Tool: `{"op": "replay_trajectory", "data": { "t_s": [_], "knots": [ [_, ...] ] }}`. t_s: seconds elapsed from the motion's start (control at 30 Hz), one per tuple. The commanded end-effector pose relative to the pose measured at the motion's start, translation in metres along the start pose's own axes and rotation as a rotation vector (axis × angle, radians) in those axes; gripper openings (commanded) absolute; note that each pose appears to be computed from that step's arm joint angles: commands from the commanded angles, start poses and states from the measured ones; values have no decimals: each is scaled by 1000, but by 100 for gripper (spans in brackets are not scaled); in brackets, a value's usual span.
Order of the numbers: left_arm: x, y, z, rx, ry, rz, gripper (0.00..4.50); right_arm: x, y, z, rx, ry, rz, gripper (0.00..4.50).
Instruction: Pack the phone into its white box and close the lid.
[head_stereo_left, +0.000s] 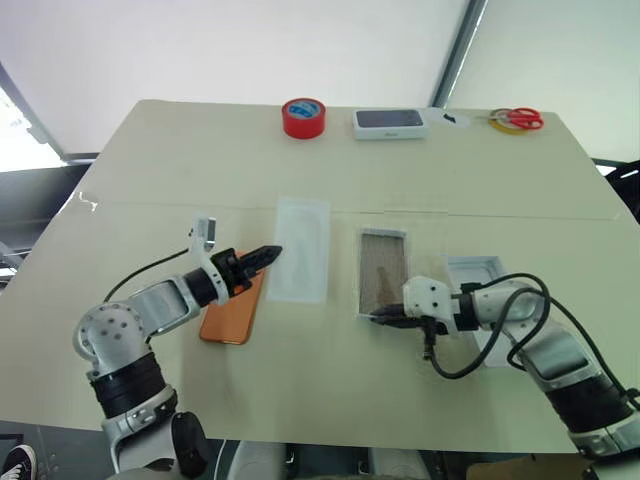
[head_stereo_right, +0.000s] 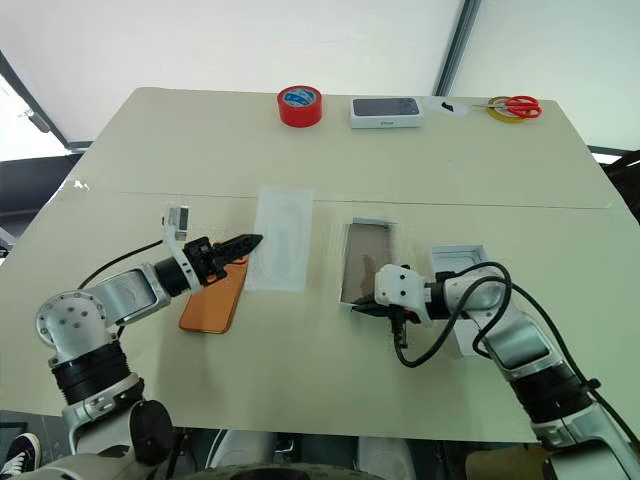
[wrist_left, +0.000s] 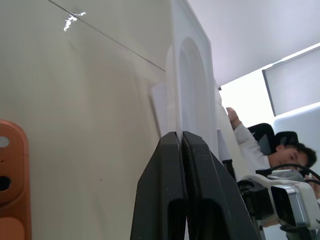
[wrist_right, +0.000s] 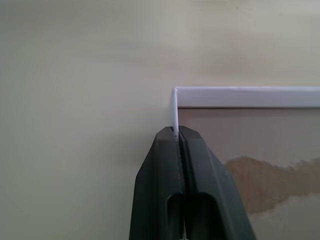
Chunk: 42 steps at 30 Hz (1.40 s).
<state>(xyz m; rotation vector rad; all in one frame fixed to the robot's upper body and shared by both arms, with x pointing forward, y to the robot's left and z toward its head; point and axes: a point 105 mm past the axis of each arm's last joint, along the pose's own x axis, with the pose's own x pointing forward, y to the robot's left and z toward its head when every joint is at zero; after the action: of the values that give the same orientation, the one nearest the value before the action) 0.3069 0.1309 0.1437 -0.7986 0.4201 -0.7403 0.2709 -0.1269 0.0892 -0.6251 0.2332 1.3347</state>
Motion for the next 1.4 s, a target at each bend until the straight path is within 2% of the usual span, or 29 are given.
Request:
{"op": "replay_trajectory", "data": {
  "t_s": [0.03, 0.3, 0.4, 0.5, 0.6, 0.67, 0.8, 1.03, 1.13, 1.27, 1.4],
  "knots": [
    [5, -11, 13, 2, -71, -38, 0, 8, -4, 12, -66, -18, -1, 2],
    [30, -17, 11, -37, -84, -34, 0, 33, -28, 37, -68, -84, -64, 2],
    [40, -16, 7, -28, -71, -9, 0, 32, -30, 43, 1, -115, -38, 83],
    [44, -16, 4, -19, -65, -1, 0, 27, -37, 44, -15, -116, -91, 235],
    [49, -16, 4, -18, -74, 1, 0, 8, -37, 45, -24, -124, -109, 389],
    [53, -16, 1, -18, -68, 3, 0, -8, -42, 39, -3, -116, -144, 389],
    [69, -14, -5, -11, -47, 18, 0, -49, -71, 7, -9, 1, -286, 389],
    [82, -13, -25, -10, 21, 18, 0, -63, -87, -1, -35, 27, -353, 389],
    [83, -18, -29, 4, 37, -5, 98, -62, -88, 0, -41, 15, -360, 398],
    [82, -18, -26, 22, 31, 6, 290, -59, -88, 2, -40, 0, -370, 398],
    [78, -22, -19, 51, 10, 3, 290, -55, -95, 8, -52, -34, -403, 398]
  ]
}}
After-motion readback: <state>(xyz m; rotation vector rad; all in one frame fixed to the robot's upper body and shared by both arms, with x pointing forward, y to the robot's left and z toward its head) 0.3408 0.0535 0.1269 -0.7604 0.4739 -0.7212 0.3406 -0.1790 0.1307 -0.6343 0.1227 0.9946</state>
